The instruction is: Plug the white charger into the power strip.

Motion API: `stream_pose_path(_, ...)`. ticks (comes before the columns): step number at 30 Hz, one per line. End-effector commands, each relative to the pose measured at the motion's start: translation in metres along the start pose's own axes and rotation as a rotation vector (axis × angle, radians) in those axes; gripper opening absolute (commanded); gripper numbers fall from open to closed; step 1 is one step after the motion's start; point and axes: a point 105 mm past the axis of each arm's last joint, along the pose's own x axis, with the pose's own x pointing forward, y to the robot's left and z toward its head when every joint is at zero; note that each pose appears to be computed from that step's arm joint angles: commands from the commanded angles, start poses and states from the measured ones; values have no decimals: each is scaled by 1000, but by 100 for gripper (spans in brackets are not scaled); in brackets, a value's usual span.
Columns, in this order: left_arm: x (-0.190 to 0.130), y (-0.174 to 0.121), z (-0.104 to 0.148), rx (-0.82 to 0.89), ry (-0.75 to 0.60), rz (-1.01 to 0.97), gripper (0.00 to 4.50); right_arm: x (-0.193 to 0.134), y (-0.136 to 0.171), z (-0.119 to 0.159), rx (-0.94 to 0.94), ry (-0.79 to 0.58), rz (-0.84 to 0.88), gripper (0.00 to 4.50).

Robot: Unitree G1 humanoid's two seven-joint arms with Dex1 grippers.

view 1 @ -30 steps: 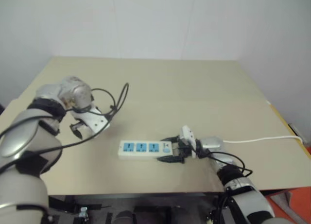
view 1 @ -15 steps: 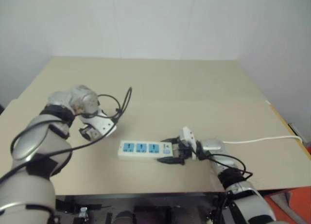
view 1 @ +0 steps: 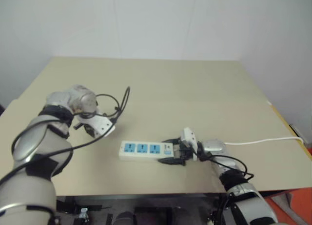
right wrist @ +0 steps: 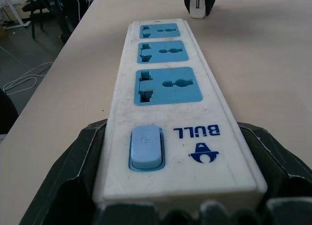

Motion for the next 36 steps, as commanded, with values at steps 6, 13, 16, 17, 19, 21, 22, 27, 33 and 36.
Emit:
stream_pose_path(6, -59, 69, 53, -48, -448, 513, 103, -3, -3, 2, -12, -14, -19, 341)
stream_pose_path(13, -128, 81, 116, -131, -1170, 732, 103, 2, -5, 1, -25, -10, -8, 341)
stream_pose_path(16, -131, 58, 135, -150, -1374, 610, 103, 2, -6, -2, -27, -1, -3, 341)
stream_pose_path(17, -128, 51, 140, -154, -1420, 576, 103, 3, -6, -2, -28, 2, -2, 341)
stream_pose_path(19, -123, 42, 147, -191, -1488, 513, 103, 4, -7, -3, -33, 5, 1, 341)
stream_pose_path(21, -115, 36, 153, -259, -1553, 424, 103, 5, -7, -2, -36, 4, 2, 341)
stream_pose_path(22, -107, 34, 157, -282, -1552, 395, 103, 5, -7, -2, -37, 3, 2, 341)
stream_pose_path(27, -84, 29, 166, -308, -1528, 368, 103, 7, -5, -4, -37, 8, 21, 341)
stream_pose_path(33, -89, 33, 164, -318, -1535, 401, 103, 8, -2, -8, -40, 28, 41, 341)
stream_pose_path(36, -88, 33, 163, -312, -1524, 409, 103, 8, -3, -9, -45, 36, 44, 341)
